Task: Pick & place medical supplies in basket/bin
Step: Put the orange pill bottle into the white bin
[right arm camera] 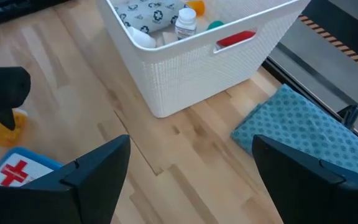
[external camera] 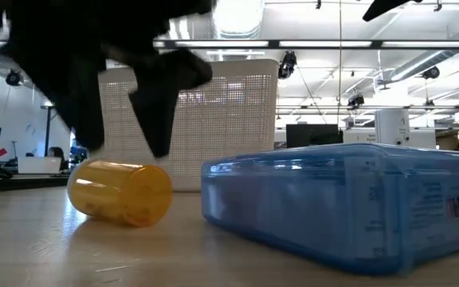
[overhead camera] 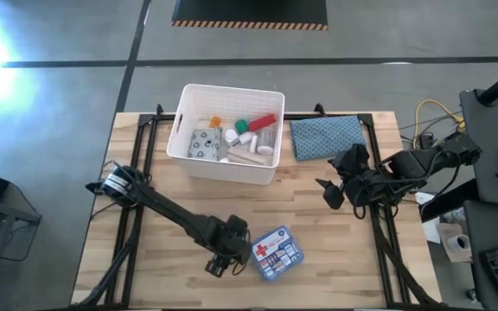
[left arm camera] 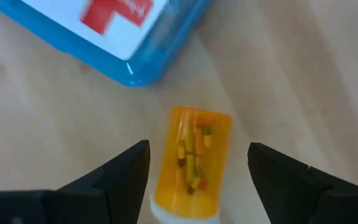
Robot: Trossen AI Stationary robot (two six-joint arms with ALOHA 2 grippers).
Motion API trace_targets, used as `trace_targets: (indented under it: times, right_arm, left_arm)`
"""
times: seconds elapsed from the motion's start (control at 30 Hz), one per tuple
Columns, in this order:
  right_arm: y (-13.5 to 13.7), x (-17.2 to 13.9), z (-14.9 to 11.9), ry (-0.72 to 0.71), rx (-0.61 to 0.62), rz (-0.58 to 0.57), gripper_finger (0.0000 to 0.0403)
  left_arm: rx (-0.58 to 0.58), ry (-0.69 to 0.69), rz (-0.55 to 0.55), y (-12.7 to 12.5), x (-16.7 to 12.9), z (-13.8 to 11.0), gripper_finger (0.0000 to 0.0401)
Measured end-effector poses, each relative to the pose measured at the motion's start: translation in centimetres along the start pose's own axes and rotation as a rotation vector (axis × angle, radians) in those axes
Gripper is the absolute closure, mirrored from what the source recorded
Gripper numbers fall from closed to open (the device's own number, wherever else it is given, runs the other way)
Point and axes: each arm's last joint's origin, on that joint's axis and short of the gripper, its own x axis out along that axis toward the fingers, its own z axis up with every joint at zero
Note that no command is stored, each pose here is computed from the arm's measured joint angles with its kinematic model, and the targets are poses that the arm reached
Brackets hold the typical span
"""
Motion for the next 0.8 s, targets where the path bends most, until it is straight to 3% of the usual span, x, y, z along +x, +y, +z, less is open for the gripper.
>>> trace_targets:
  times: [0.3,0.57,0.7,0.8]
  right_arm:
    - [-0.1,0.0,-0.1,0.007,-0.010,-0.008,0.0075]
    - [-0.2,0.0,-0.2,0.012,-0.024,-0.016,0.0075]
    - [-0.2,0.0,-0.2,0.015,-0.022,-0.020,0.0075]
    - [-0.3,-0.1,-0.2,0.013,-0.020,-0.018,0.0075]
  left_arm:
    - [-0.016,0.072,0.005,0.6,2.8,-0.3,0.0164]
    - [-0.027,0.108,0.020,2.0,2.6,-0.7,0.0251]
    - [-0.049,0.177,0.029,2.9,0.7,-1.1,0.0271]
    - [-0.056,0.228,0.060,3.5,-3.0,-0.7,0.0265]
